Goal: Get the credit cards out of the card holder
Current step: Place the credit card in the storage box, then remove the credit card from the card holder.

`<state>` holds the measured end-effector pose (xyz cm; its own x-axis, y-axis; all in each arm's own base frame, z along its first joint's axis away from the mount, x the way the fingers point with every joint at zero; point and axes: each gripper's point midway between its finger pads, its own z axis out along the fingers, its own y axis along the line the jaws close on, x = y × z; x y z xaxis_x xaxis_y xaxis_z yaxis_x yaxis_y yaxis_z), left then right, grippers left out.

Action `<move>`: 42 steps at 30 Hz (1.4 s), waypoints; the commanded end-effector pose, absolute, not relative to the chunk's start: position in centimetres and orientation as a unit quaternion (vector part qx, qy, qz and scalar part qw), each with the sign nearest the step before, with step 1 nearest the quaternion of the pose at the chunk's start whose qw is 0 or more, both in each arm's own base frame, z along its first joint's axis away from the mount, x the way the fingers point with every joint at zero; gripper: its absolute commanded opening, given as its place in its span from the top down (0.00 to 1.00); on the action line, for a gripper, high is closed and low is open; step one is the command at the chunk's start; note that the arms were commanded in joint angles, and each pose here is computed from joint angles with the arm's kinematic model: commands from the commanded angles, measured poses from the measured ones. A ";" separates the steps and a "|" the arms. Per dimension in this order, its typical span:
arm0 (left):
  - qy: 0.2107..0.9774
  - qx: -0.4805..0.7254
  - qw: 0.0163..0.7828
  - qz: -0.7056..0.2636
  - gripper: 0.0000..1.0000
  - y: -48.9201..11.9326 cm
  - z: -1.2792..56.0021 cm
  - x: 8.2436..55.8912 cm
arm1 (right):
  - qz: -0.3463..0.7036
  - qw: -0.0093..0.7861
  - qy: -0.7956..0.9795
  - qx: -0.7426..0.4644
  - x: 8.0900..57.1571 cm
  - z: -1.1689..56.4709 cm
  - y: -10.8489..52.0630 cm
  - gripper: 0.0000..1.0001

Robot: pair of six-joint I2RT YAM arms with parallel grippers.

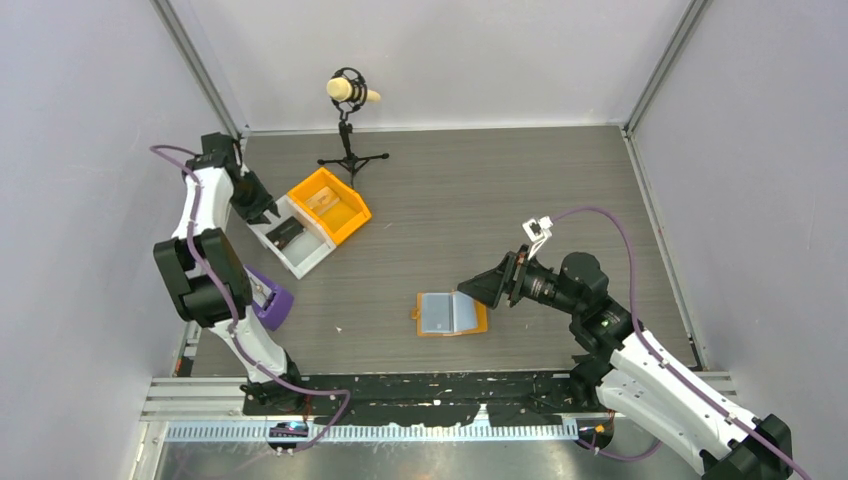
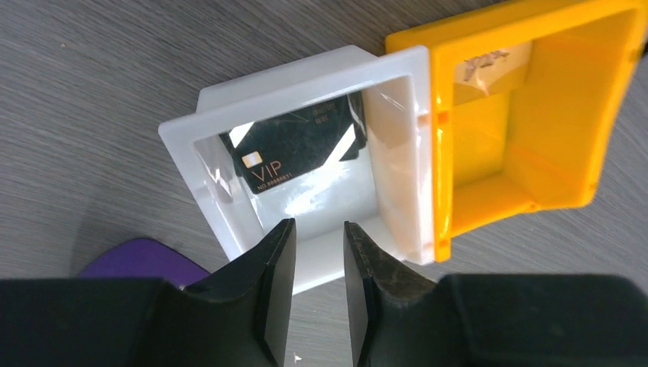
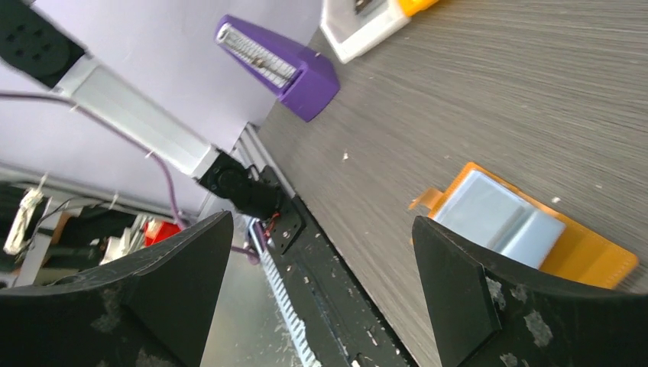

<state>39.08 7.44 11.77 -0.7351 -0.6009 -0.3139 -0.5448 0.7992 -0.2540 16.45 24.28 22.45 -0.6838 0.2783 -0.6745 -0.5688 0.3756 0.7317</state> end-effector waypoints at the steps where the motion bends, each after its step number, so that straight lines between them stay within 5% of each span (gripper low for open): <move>1: 0.918 -0.281 0.265 -0.094 0.67 6.6 18.1 38.6 | 0.504 0.434 0.744 -0.054 19.0 23.2 22.9 0.05; 9: 0.912 -0.210 0.325 -0.138 0.56 2.4 23.3 34.2 | 0.420 0.441 0.793 -0.033 21.0 20.5 21.4 0.04; 13: 0.909 -0.154 0.348 -0.171 0.42 -1.1 24.5 31.9 | 0.427 0.436 0.791 -0.045 20.9 20.5 21.8 0.00; 16: 0.911 -0.104 0.350 -0.189 0.23 -3.9 24.4 30.1 | 0.443 0.424 0.789 -0.041 20.7 20.9 22.4 0.04; 23: 0.903 0.007 0.343 -0.257 0.01 -10.4 23.5 25.3 | 0.449 0.379 0.809 -0.004 20.4 20.3 22.8 0.07; 31: 0.879 0.073 0.335 -0.332 0.00 -13.8 21.1 20.0 | 0.420 0.352 0.836 -0.024 19.0 17.9 25.5 0.13; 42: 0.869 0.054 0.384 -0.308 0.00 -12.5 20.2 17.9 | 0.333 0.319 0.885 -0.061 17.9 12.9 30.5 0.14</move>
<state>17.40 -12.64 19.14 -0.7545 -0.1196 -0.6453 0.3136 0.7980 -0.5146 16.30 29.11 12.62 -0.8145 0.0638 -0.5766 -0.3522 0.7353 0.5790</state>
